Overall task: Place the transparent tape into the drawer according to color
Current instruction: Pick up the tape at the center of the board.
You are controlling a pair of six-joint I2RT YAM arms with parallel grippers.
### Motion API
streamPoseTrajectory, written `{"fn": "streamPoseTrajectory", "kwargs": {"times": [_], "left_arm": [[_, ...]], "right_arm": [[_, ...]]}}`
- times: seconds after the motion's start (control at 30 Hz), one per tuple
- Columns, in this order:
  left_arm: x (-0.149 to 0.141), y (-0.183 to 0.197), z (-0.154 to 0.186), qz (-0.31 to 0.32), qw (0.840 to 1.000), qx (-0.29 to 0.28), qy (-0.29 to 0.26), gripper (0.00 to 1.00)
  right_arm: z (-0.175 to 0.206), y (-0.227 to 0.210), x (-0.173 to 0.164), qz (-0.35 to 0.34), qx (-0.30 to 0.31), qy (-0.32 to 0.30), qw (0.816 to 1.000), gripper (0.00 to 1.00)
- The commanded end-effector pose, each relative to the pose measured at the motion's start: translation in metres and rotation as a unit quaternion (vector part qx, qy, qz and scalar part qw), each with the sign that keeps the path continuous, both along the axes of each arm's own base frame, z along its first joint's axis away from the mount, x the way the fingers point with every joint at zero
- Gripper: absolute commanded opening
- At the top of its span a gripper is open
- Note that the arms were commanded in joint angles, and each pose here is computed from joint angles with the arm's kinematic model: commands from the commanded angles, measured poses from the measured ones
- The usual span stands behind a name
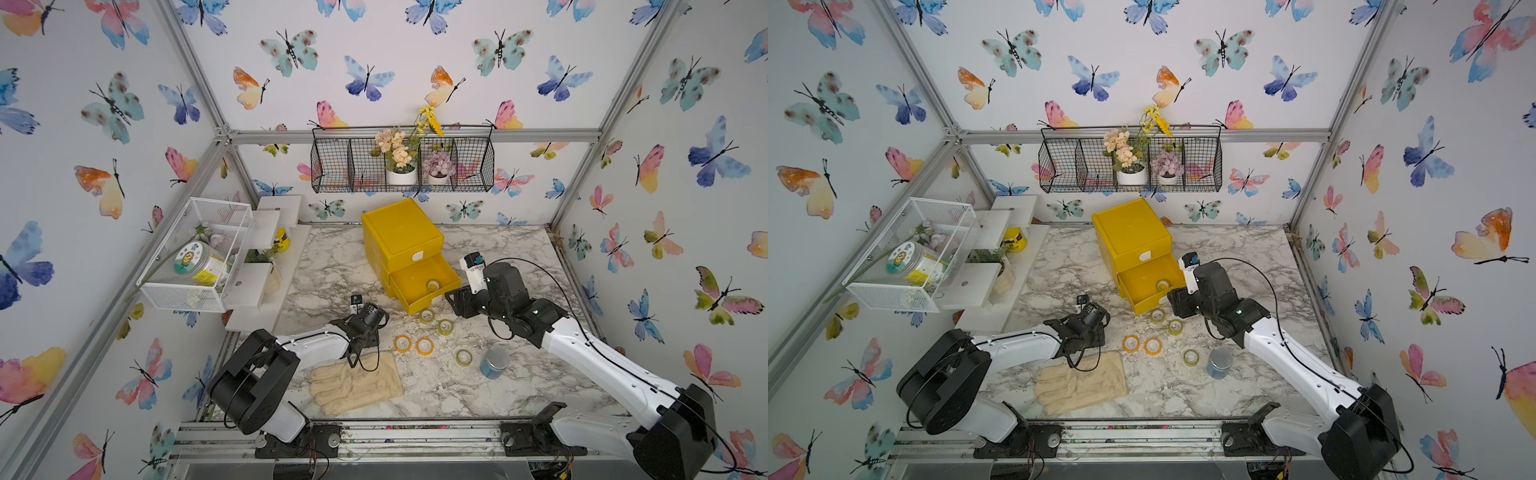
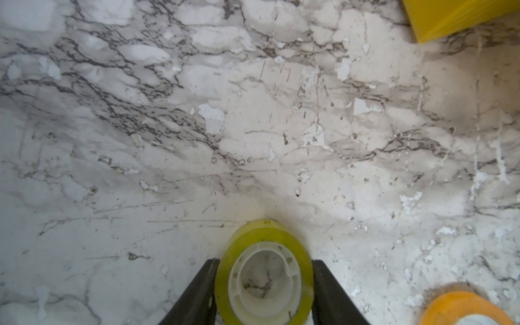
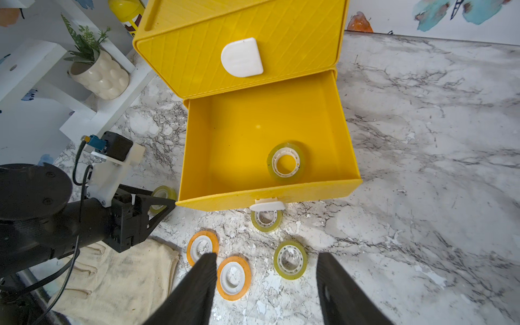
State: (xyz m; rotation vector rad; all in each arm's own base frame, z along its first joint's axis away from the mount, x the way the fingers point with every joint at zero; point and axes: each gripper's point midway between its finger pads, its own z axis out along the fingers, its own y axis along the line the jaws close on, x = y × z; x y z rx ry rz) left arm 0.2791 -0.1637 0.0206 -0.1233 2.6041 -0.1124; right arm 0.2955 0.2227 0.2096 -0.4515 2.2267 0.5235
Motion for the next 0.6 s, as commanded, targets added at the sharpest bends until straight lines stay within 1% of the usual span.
{"fn": "streamPoseTrajectory", "kwargs": {"times": [0.0,0.1,0.27,0.4,0.57], "left_arm": [[-0.012,0.009,0.001,-0.003,1.000,0.012,0.014,0.50],[-0.013,0.008,0.016,-0.004,1.000,0.000,0.003,0.50],[-0.011,0.004,0.060,-0.012,0.999,-0.030,-0.030,0.48],[-0.005,-0.011,0.107,-0.036,0.995,-0.057,-0.069,0.48],[0.011,-0.048,0.171,-0.076,0.986,-0.090,-0.118,0.48]], "right_arm": [[0.004,-0.006,-0.002,-0.012,0.000,-0.009,1.000,0.62],[0.005,-0.007,-0.002,-0.014,0.001,-0.009,1.000,0.62],[0.011,-0.008,-0.003,-0.019,0.007,-0.015,1.000,0.62],[0.013,-0.012,-0.003,-0.029,0.008,-0.017,0.999,0.62],[0.015,-0.020,-0.005,-0.046,0.009,-0.022,0.999,0.62]]}}
